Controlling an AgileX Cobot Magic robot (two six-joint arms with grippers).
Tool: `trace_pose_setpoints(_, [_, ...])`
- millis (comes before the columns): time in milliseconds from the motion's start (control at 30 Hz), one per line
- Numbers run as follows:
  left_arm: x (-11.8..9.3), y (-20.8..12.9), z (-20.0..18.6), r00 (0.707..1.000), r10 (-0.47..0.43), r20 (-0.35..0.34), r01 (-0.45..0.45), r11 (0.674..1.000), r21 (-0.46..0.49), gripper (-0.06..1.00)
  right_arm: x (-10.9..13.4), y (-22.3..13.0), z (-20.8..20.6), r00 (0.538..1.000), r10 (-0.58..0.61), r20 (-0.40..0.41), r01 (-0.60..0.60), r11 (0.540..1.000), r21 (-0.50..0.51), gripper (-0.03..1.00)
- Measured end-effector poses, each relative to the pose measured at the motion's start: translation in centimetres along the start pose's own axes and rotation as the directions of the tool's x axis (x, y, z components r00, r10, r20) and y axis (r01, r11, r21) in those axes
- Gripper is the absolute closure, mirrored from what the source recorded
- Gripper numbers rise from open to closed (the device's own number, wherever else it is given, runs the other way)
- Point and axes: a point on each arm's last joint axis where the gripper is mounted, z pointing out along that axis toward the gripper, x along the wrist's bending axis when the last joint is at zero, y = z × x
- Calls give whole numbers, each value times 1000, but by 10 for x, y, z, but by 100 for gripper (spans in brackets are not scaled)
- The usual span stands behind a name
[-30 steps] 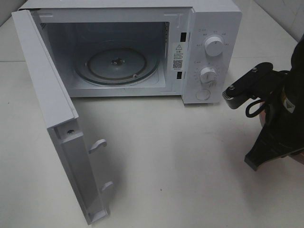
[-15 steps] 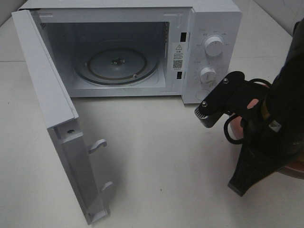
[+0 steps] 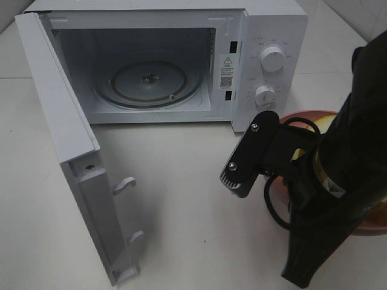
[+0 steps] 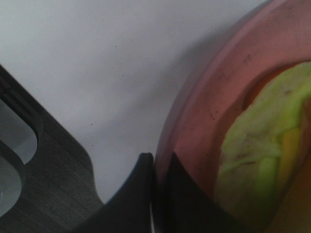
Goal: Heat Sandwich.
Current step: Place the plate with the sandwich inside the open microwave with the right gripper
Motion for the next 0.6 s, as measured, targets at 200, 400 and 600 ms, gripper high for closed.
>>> trace_pose_setpoints(200, [0, 0, 0, 1000, 0, 0, 0, 1000, 0, -3, 2, 3, 0, 994, -110, -4, 109, 993, -38, 94])
trace_pose_setpoints(400, [0, 0, 0, 1000, 0, 0, 0, 1000, 0, -3, 2, 7, -1, 976, -219, 1, 219, 973, -77, 94])
trace_pose_setpoints(600, [0, 0, 0, 1000, 0, 0, 0, 1000, 0, -3, 3, 11, -1, 921, -389, 23, 388, 913, -122, 94])
